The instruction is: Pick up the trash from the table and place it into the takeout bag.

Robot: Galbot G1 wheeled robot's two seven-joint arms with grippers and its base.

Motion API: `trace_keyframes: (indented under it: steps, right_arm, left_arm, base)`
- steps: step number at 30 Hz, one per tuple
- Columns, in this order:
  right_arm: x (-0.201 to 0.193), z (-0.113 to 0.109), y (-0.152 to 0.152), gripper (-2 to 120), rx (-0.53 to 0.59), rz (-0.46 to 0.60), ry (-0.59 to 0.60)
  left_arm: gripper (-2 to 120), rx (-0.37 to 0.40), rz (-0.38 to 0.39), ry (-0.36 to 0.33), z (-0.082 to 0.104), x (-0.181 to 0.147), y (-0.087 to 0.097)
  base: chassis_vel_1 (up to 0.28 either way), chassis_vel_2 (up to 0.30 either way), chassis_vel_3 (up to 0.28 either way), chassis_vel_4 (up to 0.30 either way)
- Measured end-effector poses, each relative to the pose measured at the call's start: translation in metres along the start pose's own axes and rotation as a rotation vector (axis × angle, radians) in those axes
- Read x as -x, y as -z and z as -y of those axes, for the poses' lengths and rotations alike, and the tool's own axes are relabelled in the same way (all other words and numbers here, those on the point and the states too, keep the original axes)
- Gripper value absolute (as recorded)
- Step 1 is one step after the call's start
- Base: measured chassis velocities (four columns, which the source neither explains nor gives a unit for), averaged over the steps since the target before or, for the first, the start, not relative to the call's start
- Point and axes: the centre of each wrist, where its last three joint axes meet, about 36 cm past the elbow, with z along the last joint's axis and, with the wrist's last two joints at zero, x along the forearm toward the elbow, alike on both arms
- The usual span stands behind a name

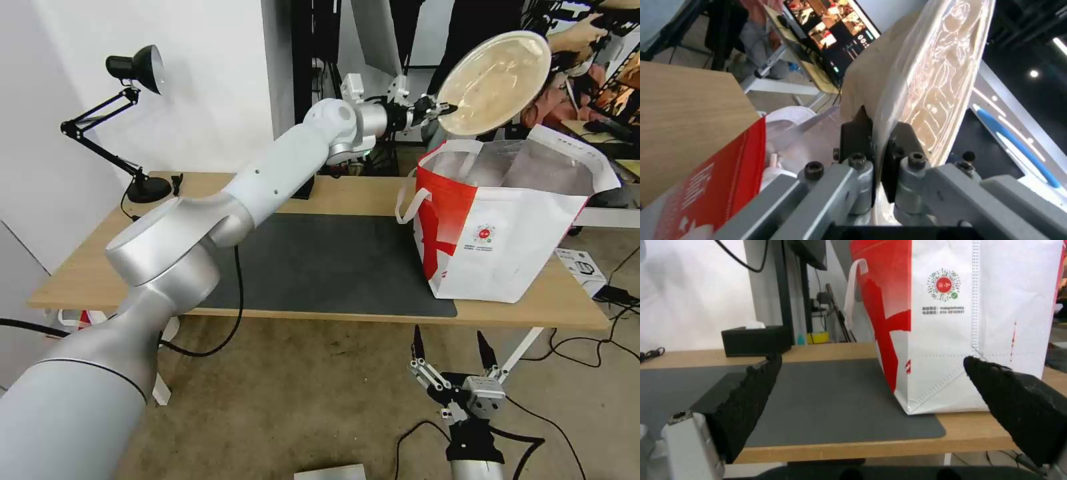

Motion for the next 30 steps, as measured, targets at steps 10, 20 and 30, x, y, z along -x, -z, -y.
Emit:
trace_keyframes:
  steps: [10, 20, 30]
  right_arm:
    - [0.000, 0.000, 0.000, 100, 0.000, 0.000, 0.000]
    - [0.000, 0.000, 0.000, 100, 0.000, 0.000, 0.000]
    - [0.000, 0.000, 0.000, 100, 0.000, 0.000, 0.000]
  left_arm:
    - [1, -0.001, 0.005, -0.036, -0.012, -0.003, -0.008]
    - [1, -0.012, -0.001, -0.044, -0.021, 0.010, -0.027]
    - [1, -0.005, -0.017, -0.078, -0.025, 0.018, -0.038]
  base:
    - [0.000, 0.000, 0.000, 0.000]
    - [0.000, 0.000, 0.000, 0.000]
    - [0.000, 0.000, 0.000, 0.000]
